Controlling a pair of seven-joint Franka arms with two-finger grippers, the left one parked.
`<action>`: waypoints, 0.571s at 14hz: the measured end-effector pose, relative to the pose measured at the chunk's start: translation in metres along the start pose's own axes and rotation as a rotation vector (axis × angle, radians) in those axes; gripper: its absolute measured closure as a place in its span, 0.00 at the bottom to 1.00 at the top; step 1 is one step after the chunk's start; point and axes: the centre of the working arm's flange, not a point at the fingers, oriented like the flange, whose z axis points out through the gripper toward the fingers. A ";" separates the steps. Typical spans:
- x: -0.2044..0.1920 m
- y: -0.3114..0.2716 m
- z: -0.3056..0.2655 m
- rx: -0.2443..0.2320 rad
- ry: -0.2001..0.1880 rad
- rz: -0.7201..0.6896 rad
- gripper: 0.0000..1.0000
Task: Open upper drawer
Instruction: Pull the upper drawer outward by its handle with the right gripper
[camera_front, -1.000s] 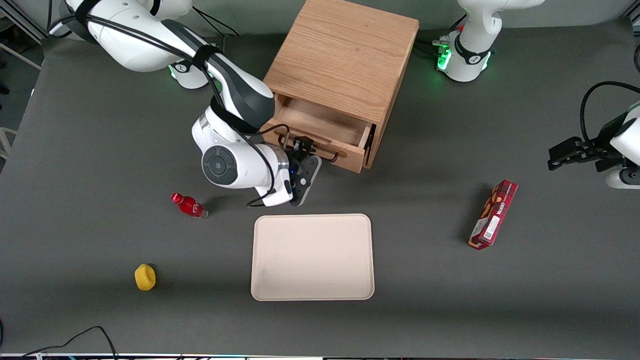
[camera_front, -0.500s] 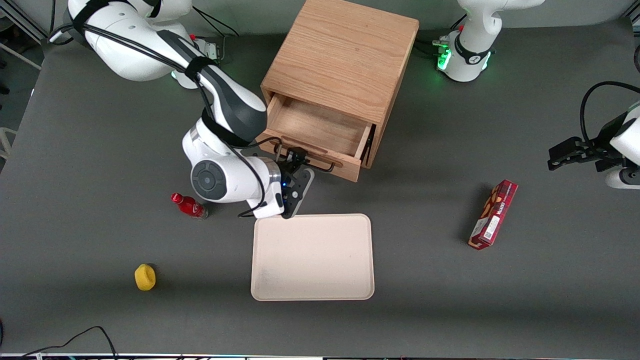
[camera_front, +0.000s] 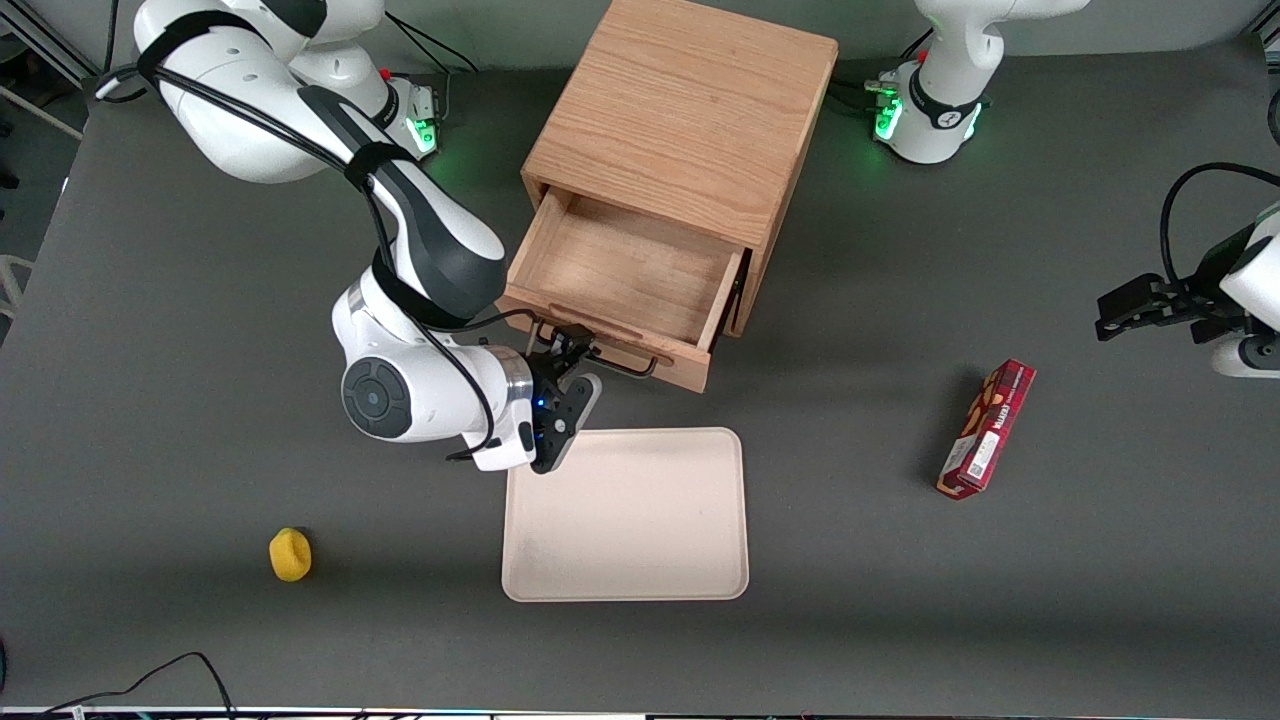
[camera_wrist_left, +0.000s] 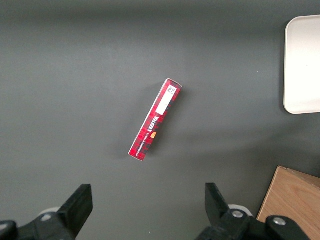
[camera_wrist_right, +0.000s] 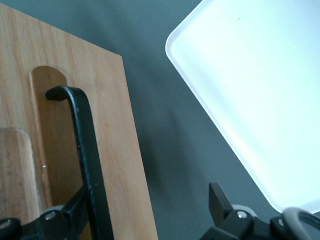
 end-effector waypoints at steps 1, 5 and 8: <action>0.001 0.002 -0.002 -0.002 0.006 0.001 0.00; 0.001 0.016 -0.016 -0.023 0.033 0.018 0.00; 0.000 0.027 -0.022 -0.035 0.044 0.032 0.00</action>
